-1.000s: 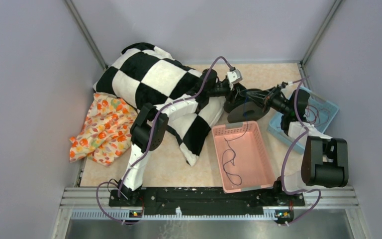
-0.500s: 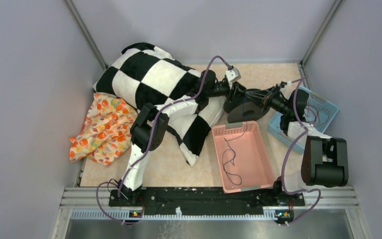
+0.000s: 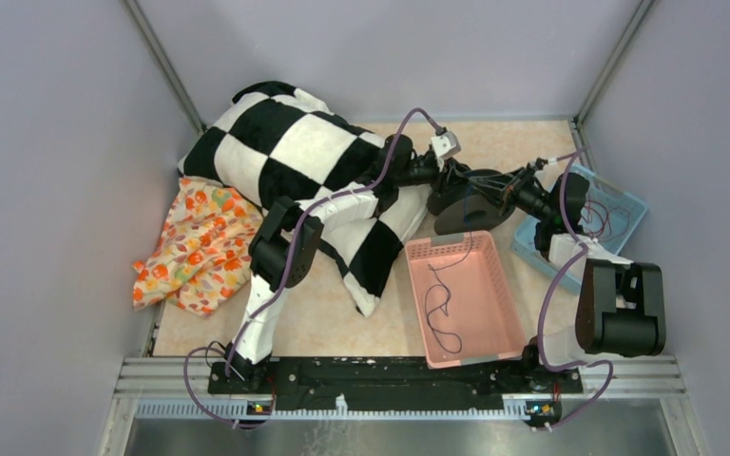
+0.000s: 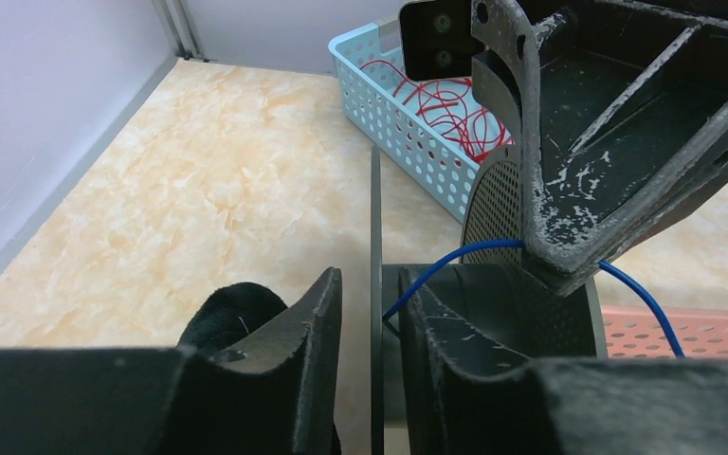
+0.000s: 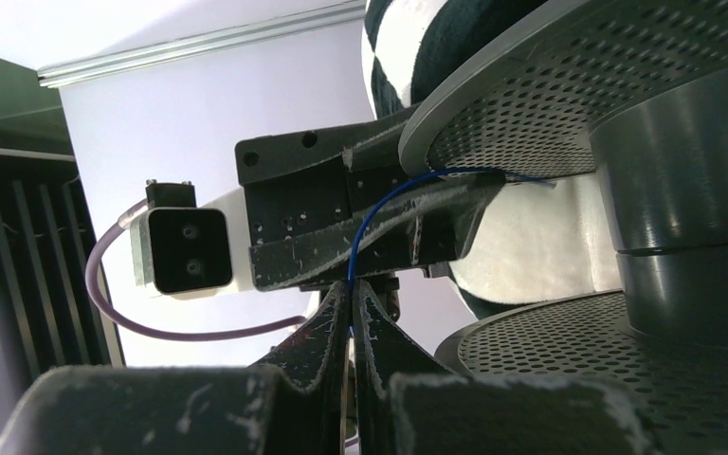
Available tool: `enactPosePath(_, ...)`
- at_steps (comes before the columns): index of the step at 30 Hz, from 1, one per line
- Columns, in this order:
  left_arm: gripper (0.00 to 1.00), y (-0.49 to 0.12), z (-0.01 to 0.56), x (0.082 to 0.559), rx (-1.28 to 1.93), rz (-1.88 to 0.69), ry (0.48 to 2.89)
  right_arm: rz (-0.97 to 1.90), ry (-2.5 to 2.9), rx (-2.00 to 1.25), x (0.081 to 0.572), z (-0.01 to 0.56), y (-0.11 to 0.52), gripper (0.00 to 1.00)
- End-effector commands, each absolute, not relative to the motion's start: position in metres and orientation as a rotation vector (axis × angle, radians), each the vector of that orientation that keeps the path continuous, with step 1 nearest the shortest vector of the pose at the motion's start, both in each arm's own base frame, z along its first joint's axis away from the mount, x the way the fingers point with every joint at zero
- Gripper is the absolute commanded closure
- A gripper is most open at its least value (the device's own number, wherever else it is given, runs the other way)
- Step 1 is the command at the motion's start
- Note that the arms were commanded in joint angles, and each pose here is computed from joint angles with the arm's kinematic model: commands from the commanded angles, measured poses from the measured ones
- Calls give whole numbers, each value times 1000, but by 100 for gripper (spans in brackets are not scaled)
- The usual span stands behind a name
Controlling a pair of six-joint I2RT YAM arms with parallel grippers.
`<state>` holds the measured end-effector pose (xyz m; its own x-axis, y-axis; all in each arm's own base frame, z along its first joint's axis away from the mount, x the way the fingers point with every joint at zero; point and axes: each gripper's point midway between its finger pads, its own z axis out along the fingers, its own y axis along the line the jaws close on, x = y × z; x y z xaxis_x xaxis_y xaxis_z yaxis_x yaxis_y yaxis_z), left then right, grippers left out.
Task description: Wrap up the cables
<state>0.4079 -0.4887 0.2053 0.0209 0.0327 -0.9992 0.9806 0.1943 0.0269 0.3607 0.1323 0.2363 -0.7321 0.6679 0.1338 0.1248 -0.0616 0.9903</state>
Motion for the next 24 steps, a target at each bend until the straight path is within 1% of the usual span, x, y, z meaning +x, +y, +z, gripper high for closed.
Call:
enactPosePath(1, 70, -484, 238, 408, 1086, -998, 1204, 1852, 1802, 795, 360, 243, 135, 100)
enactPosePath(2, 77, -484, 239, 408, 1086, -999, 1203, 1849, 1803, 796, 360, 242, 135, 100)
enactPosePath(4, 83, -485, 239, 407, 1092, -1005, 1202, 1846, 1806, 799, 360, 241, 135, 100)
enactPosePath(7, 98, -484, 238, 406, 1092, -1016, 1209, 1846, 1808, 802, 359, 240, 135, 100)
enactPosePath(8, 100, -483, 237, 405, 1094, -1022, 1211, 1845, 1809, 803, 359, 240, 135, 100)
enactPosePath(10, 100, -482, 233, 406, 1092, -1027, 1225, 1845, 1807, 796, 360, 241, 135, 100)
enactPosePath(11, 100, -482, 231, 405, 1091, -1027, 1229, 1848, 1805, 790, 361, 242, 135, 90)
enactPosePath(12, 100, -482, 230, 405, 1091, -1028, 1232, 1851, 1802, 780, 361, 245, 135, 66)
enactPosePath(13, 100, -482, 231, 405, 1089, -1025, 1233, 1852, 1796, 766, 362, 249, 135, 38)
enactPosePath(14, 100, -481, 233, 408, 1078, -1014, 1236, 1851, 1799, 761, 363, 254, 135, 13)
enactPosePath(15, 100, -479, 235, 411, 1062, -997, 1241, 1845, 1802, 749, 364, 259, 135, 3)
enactPosePath(20, 100, -461, 263, 427, 959, -867, 1247, 1748, 1833, 701, 360, 297, 123, 1)
enactPosePath(24, 100, -443, 302, 426, 890, -862, 1206, 1425, 2011, 697, 354, 299, 105, 1)
